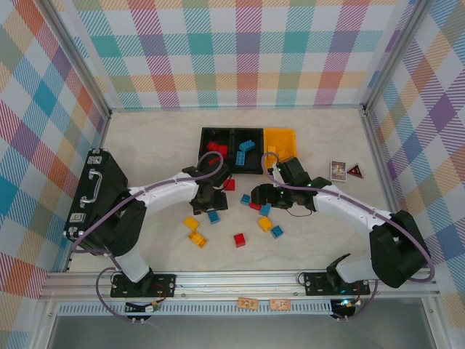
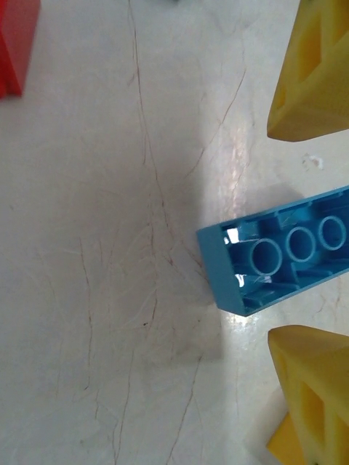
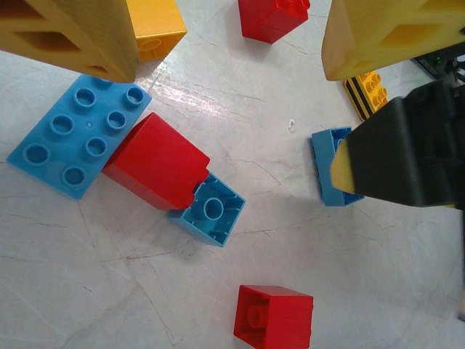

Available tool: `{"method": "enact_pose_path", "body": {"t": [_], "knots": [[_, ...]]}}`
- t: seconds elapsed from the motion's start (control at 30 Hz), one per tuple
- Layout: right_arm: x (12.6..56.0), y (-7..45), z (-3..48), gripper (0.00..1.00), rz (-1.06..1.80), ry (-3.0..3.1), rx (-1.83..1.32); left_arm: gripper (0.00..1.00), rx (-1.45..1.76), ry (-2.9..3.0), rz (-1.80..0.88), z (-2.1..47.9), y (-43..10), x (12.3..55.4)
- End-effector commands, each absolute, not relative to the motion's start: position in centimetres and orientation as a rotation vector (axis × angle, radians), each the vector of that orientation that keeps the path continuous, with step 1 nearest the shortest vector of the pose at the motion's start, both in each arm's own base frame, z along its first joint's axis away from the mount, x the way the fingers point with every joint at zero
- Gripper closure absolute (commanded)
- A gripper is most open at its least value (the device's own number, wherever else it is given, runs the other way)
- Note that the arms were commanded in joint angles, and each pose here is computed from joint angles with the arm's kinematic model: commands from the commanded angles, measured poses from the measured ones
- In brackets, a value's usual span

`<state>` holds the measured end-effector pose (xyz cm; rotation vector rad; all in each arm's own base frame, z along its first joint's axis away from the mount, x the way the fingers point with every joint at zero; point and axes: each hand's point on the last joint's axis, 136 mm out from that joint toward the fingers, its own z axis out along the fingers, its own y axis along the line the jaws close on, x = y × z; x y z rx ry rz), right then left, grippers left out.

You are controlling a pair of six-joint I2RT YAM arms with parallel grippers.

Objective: Sort the legos into containers by color

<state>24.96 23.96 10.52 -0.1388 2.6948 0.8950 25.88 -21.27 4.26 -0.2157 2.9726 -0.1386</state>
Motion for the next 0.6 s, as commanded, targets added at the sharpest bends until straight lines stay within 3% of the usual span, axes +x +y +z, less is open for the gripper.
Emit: {"method": "enact_pose_path", "body": {"t": [0.0,0.2,0.37,0.47,0.57], "knots": [[25.0,24.2,10.8,0.32,0.900,2.680,-0.139,0.36,-0.228,3.007,-0.106,2.9,-21.4,25.6],[24.7,23.7,10.6,0.32,0.886,2.681,-0.127,0.51,-0.213,3.017,-0.082,2.3,-21.5,25.8],[24.7,23.8,10.8,0.32,0.893,2.676,-0.132,0.73,-0.191,2.995,-0.099,3.3,-21.8,26.3],[24.9,23.8,11.2,0.32,0.888,2.666,-0.139,0.80,-0.163,2.965,-0.116,4.8,-22.2,27.0],[25.0,23.7,11.7,0.32,0.883,2.652,-0.140,0.81,-0.119,2.929,-0.137,6.5,-22.9,28.2]]}}
